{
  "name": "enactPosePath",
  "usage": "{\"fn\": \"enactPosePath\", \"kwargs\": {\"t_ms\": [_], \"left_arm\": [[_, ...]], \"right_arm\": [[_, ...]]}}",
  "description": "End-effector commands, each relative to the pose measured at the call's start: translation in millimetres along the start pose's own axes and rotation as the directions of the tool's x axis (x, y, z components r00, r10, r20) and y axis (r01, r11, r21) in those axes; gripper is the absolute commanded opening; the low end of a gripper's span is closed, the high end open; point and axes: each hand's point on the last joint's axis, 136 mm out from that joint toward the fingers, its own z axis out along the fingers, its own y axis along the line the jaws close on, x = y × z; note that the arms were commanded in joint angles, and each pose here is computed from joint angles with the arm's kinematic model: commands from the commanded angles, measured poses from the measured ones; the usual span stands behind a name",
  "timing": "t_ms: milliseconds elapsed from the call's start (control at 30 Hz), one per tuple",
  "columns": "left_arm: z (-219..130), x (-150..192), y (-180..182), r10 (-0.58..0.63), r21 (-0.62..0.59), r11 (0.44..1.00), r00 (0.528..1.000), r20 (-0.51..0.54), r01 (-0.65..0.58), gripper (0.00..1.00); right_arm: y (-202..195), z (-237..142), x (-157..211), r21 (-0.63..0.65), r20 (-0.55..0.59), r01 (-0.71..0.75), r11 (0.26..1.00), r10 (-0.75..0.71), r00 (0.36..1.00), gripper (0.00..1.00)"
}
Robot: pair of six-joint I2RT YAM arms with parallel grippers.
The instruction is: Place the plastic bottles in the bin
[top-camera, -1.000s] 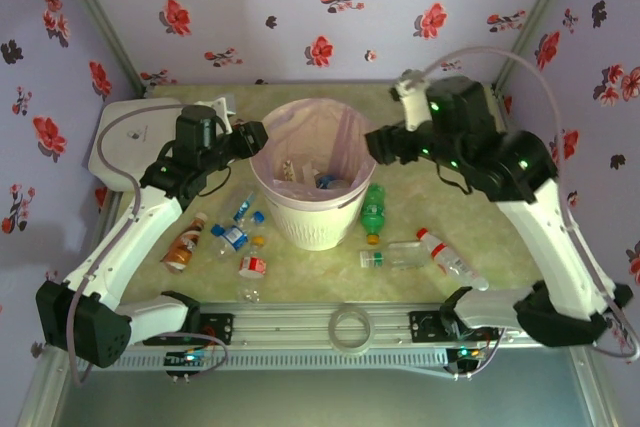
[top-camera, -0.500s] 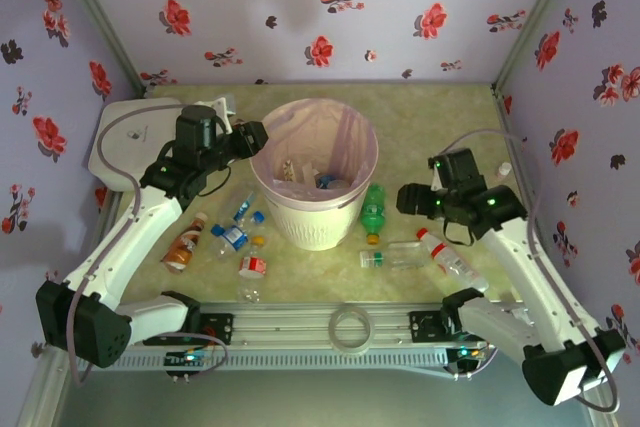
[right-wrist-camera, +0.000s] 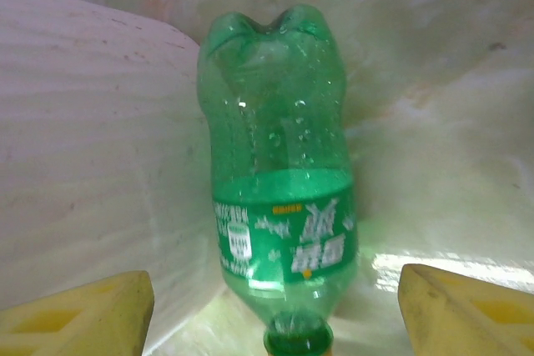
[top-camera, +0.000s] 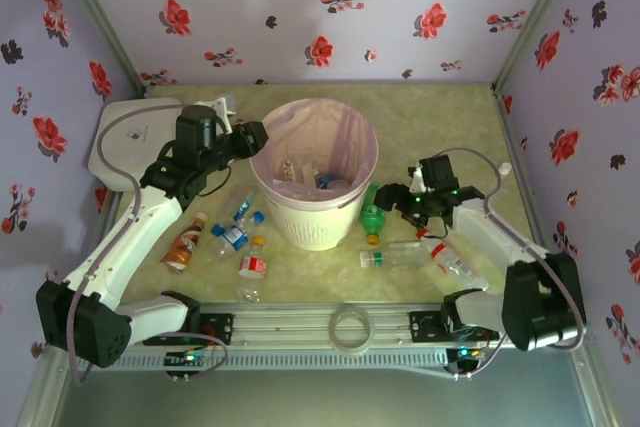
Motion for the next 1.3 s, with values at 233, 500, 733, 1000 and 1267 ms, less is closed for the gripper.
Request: {"fn": "enactPosePath", "kwargs": {"t_ms": [233, 500, 733, 1000, 1267], "left_arm": [[7, 13, 15, -0.014, -0.044, 0.999, 0.999, -0.043, 0.012, 0.39], [8, 12, 14, -0.010, -0.044, 0.999, 0.999, -0.043, 0.008, 0.39], [8, 13, 15, -0.009, -0.047, 0.999, 0.999, -0.048, 0.006, 0.39], [9, 12, 15, -0.006, -0.048, 0.999, 0.999, -0.049, 0.004, 0.39], [10, 14, 16, -0.004, -0.053, 0.999, 0.998, -0.056, 0.001, 0.39]], "right_arm": [[5, 45, 0, -0.124, -0.068, -0.068, 0.990, 0.059, 0.996, 0.79], [-21, 63, 7, -0.016, -0.097, -0.069, 0.997, 0.067, 0.993, 0.78], [-25, 65, 5, 0.011, -0.098, -0.060, 0.998, 0.061, 0.993, 0.65], [-14, 16, -17, 0.084, -0.021, 0.026, 0.996, -0.024, 0.999, 0.57], [13, -76, -54, 0.213, 0.165, 0.144, 0.967, -0.181, 0.970, 0.55]]}}
